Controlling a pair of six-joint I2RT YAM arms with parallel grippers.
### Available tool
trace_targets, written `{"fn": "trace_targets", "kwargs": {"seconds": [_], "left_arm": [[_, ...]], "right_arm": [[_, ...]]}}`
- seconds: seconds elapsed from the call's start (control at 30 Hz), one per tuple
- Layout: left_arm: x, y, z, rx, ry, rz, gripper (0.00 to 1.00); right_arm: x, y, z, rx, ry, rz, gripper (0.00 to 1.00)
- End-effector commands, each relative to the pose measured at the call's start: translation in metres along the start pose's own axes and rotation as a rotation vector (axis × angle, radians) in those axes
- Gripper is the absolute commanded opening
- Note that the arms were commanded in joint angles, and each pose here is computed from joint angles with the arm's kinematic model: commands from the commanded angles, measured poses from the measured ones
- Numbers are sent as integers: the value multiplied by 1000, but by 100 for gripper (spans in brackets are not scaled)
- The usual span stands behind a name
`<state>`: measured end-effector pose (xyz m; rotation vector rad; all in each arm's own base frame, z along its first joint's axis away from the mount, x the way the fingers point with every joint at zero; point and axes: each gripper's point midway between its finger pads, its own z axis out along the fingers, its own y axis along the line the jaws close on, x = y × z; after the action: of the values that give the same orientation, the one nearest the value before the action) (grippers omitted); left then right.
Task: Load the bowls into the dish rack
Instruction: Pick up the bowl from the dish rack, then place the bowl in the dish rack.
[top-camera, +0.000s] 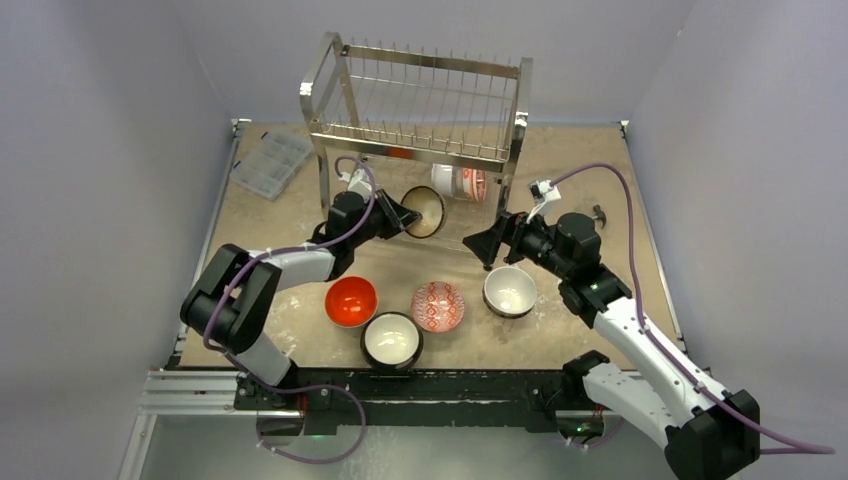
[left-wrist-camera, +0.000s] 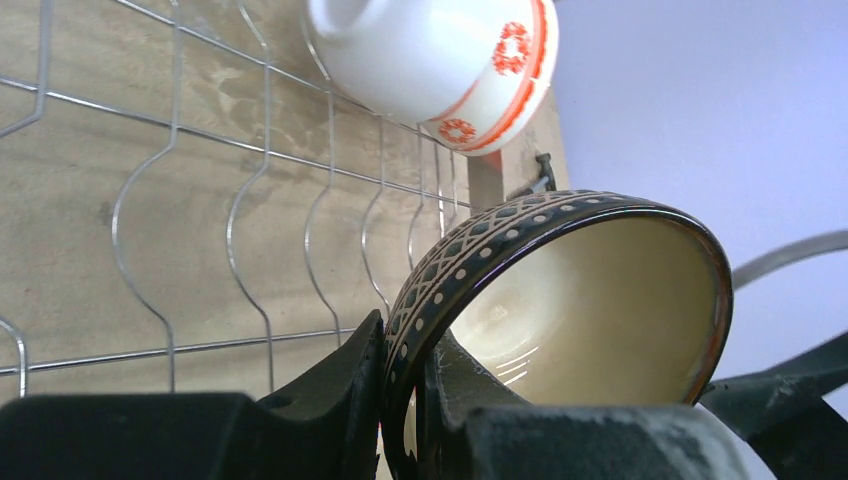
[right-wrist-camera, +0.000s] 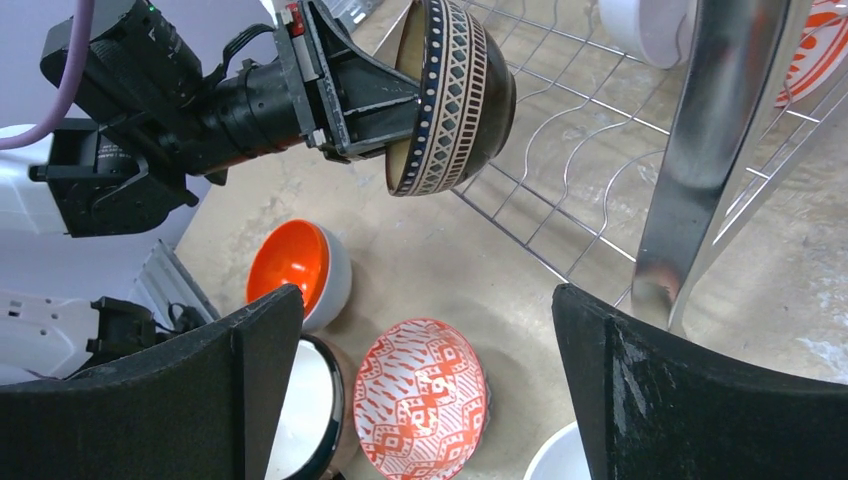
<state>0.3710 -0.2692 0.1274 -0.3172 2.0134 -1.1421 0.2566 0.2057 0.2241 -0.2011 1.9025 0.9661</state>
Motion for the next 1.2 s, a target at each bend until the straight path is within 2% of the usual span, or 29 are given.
{"fn": "trace_targets", "kwargs": {"seconds": [0.0,0.13,0.3,0.57,0.83,1.0,1.1,1.17], "left_arm": [[-27,-66,-15,219,-65,115,0],[-18,-76,-22,212,-55,213,0],[4,-84,-32,117,-69,363,0],[25,-107,-45,95,-70,361,0],[52,-142,-53,126,-73,396,0],[54,-147,-53,131,-72,402,0],[49,-150,-57,133,-90,403,1],[46,-148,-60,124,-100,408,4]], "right_arm": [[-23,24,-5,-82,-64,-13,95],[-24,32,-8,-120,-64,-12,94],[-20,37,-8,-163,-58,-17,97],[-1,31,0,-178,-4,8,96],[16,23,10,-187,55,31,85],[22,20,14,-184,79,27,74],[23,17,14,-169,81,17,62],[23,15,14,-160,79,8,50]]}}
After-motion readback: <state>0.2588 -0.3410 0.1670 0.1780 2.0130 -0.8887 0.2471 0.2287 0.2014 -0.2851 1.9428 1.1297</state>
